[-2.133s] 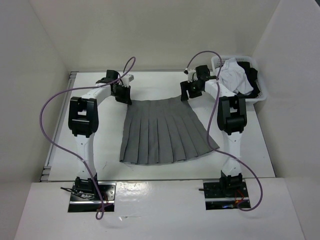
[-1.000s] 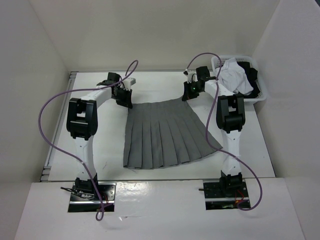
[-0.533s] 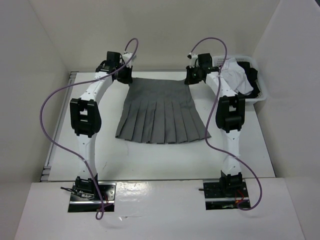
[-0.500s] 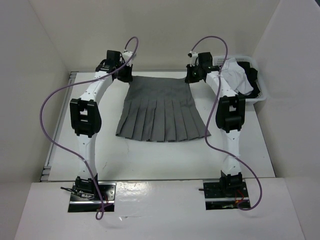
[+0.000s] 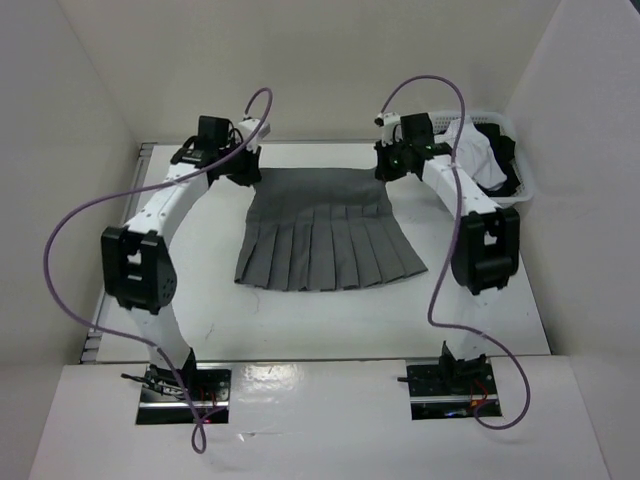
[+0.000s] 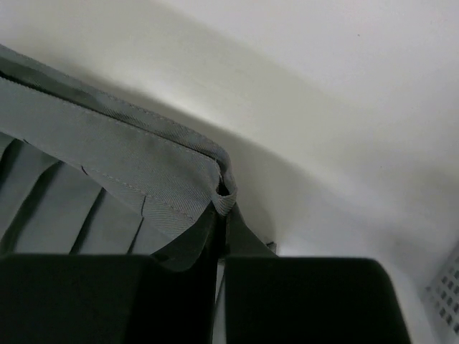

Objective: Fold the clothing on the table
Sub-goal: Fold the skirt

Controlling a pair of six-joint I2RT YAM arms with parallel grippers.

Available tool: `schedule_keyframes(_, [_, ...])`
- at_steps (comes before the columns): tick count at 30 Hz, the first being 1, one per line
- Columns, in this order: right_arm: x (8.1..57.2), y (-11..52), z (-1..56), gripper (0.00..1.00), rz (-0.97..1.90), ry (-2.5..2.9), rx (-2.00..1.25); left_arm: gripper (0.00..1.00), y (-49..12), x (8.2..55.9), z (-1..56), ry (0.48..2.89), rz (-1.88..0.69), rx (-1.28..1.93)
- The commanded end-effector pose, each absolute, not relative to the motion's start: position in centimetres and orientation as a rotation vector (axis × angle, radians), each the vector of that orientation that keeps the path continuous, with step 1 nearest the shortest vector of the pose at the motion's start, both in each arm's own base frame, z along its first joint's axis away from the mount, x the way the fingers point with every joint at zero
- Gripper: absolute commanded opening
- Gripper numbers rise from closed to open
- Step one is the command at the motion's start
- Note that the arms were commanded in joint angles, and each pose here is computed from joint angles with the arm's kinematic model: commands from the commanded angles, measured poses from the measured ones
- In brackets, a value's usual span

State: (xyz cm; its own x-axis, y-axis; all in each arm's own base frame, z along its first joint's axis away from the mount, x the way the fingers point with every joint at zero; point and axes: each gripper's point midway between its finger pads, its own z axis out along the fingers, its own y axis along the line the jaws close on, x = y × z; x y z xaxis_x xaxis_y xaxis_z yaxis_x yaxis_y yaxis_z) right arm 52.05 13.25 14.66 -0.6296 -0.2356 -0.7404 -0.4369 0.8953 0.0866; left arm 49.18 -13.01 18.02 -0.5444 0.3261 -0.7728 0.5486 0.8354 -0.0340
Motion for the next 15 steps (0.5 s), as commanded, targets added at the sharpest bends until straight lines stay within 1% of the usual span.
schedule_keyframes(1, [49.2, 11.1, 21.8, 0.0, 0.176, 2.086, -0.631, 0.07, -11.1, 45.4, 23.0, 2.068, -0.271, 0.748])
schedule_keyframes(2, [47.1, 11.3, 22.4, 0.0, 0.179, 2.067, -0.669, 0.07, -11.5, 43.8, 24.9, 2.012, -0.266, 0.779])
schedule_keyframes(4, [44.6, 11.4, 22.2, 0.0, 0.17, 2.06, -0.78, 0.08, -11.2, 41.5, 24.6, 2.012, -0.263, 0.824])
schedule_keyframes(5, [42.6, 11.6, 22.1, 0.0, 0.179, 2.052, -0.826, 0.09, -11.3, 39.6, 24.0, 2.004, -0.253, 0.871])
schedule_keyframes(7, [40.4, 11.9, 21.7, 0.0, 0.164, 2.032, -0.947, 0.12, -11.0, 37.8, 22.9, 2.014, -0.23, 0.911])
schedule_keyframes(8, [38.2, 12.6, 21.0, 0.0, 0.176, 2.04, -1.015, 0.14, -10.4, 36.2, 21.7, 2.041, -0.214, 0.939])
schedule_keyframes(9, [37.3, 12.3, 20.6, 0.0, 0.135, 2.047, -1.048, 0.16, -10.7, 35.4, 21.3, 2.042, -0.222, 0.952])
schedule_keyframes(10, [35.8, 12.2, 18.9, 0.0, 0.12, 2.075, -1.114, 0.16, -10.2, 34.5, 21.1, 2.042, -0.197, 0.975])
schedule_keyframes(12, [34.2, 12.5, 18.6, 0.0, 0.081, 2.055, -1.185, 0.2, -9.8, 32.6, 18.9, 2.097, -0.214, 0.996])
schedule_keyframes(14, [32.9, 12.0, 16.6, 0.07, 0.05, 2.112, -1.215, 0.26, -9.2, 31.5, 18.0, 2.116, -0.166, 1.018])
schedule_keyframes(15, [32.2, 11.9, 16.3, 0.1, 0.039, 2.113, -1.252, 0.26, -8.9, 31.2, 17.2, 2.138, -0.162, 1.02])
